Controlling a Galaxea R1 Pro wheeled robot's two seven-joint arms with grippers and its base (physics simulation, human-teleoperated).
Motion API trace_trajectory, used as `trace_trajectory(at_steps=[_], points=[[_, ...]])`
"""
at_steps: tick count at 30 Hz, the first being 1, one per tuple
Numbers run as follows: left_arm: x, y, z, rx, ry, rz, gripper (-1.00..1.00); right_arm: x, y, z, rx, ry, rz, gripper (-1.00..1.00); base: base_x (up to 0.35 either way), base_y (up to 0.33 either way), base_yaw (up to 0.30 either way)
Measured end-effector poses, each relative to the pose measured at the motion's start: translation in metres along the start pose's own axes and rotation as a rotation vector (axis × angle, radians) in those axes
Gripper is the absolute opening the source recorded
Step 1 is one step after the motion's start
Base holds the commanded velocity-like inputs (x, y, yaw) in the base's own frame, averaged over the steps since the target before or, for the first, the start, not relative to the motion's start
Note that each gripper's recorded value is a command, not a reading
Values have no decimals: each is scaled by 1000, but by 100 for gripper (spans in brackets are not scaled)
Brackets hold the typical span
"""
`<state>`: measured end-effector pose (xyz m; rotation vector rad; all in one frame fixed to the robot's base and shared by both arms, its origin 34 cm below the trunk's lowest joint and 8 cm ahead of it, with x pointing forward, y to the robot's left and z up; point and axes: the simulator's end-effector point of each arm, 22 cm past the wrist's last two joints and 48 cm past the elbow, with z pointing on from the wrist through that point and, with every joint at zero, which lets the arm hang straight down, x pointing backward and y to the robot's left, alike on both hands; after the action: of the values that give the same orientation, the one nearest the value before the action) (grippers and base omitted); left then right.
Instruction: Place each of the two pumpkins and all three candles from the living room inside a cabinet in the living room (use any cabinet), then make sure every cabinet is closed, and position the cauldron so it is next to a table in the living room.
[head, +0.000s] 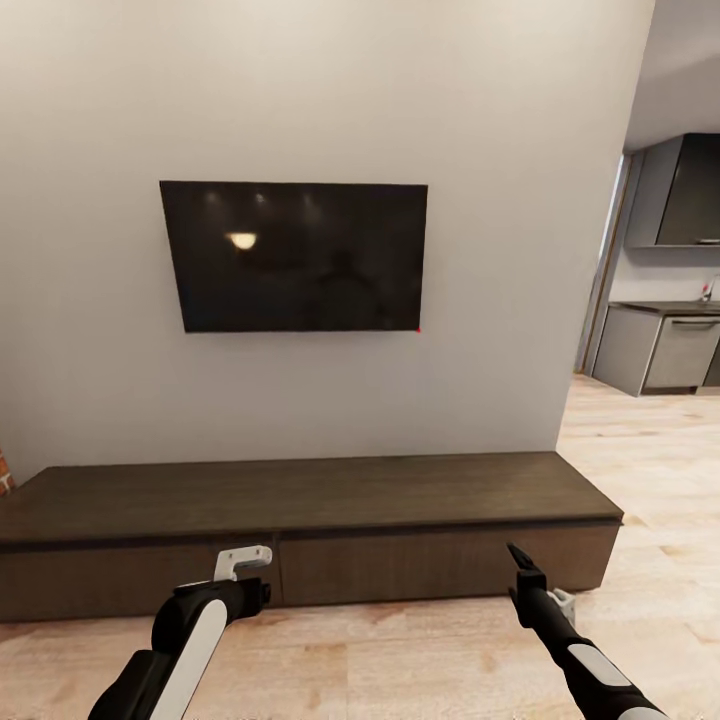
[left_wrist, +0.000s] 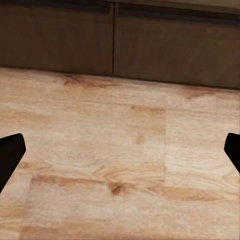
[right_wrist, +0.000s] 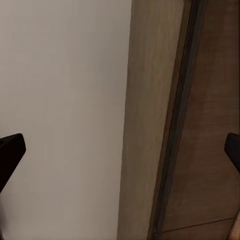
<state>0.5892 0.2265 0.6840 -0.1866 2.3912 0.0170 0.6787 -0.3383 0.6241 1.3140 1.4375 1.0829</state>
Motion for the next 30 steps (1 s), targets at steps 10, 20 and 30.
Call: trace_trajectory(at_steps=[10,20,30], points=[[13,1,13,0,-15,-9,100,0,-23,1,8,-4,5,100,0,0,0],[29,2,25,0,-22,-13,100,-1,-44,2,9,-6,4,100,0,0,0],[46,3,38,1,-22,-13,100,0,-65,3,9,-6,3,100,0,0,0]])
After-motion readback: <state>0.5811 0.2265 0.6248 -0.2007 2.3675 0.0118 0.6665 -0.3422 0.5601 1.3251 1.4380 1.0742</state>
